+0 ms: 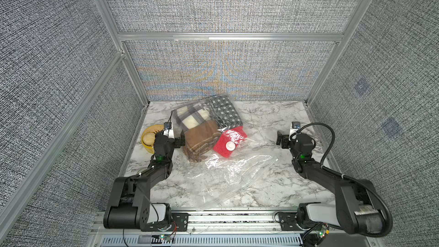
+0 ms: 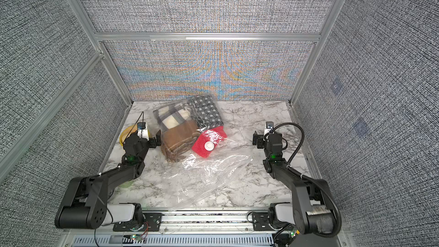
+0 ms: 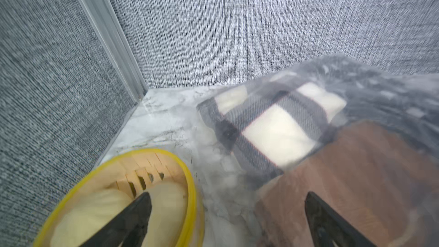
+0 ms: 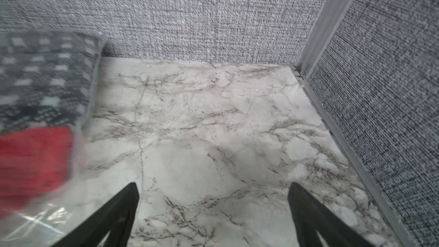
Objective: Take the scarf out of the vacuum bag
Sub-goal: Open the vacuum bag at the center of the board.
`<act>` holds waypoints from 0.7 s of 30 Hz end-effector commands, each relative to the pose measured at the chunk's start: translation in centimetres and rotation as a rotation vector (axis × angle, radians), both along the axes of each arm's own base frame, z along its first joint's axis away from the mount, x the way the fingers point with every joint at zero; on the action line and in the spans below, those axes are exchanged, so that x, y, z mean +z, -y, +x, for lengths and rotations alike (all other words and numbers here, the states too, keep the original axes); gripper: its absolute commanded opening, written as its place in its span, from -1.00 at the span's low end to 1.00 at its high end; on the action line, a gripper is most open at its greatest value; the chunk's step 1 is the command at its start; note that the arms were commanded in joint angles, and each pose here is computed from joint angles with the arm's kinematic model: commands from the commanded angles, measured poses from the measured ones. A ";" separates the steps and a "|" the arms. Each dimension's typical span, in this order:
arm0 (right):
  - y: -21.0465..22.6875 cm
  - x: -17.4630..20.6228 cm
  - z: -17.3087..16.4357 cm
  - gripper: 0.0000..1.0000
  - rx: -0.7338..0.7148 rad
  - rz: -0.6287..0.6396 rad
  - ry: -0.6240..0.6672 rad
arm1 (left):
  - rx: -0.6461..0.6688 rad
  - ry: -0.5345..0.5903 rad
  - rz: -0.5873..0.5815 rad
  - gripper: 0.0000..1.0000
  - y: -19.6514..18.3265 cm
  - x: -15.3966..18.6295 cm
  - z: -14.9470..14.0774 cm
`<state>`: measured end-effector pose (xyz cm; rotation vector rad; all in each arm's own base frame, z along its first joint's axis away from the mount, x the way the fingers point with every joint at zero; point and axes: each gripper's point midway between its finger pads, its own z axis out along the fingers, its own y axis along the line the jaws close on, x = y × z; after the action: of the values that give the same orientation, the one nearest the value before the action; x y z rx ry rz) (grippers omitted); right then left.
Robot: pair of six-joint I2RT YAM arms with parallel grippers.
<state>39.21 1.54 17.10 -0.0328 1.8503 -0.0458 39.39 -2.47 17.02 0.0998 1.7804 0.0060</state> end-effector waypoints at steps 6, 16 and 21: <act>-1.9 2.1 -3.9 0.98 0.019 0.304 -0.196 | -0.147 0.005 -0.336 1.00 3.5 8.5 -2.2; -7.8 2.6 -10.2 0.98 0.304 0.668 -0.362 | -0.687 -0.036 -0.599 0.99 12.0 10.4 -6.2; -10.6 0.0 -13.0 0.89 0.408 0.690 -0.516 | -0.748 -0.144 -0.602 1.00 15.3 7.9 -5.9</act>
<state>28.50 9.79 18.28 0.1235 2.1602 0.8019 34.86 -15.33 23.93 0.1980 1.7647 -1.0012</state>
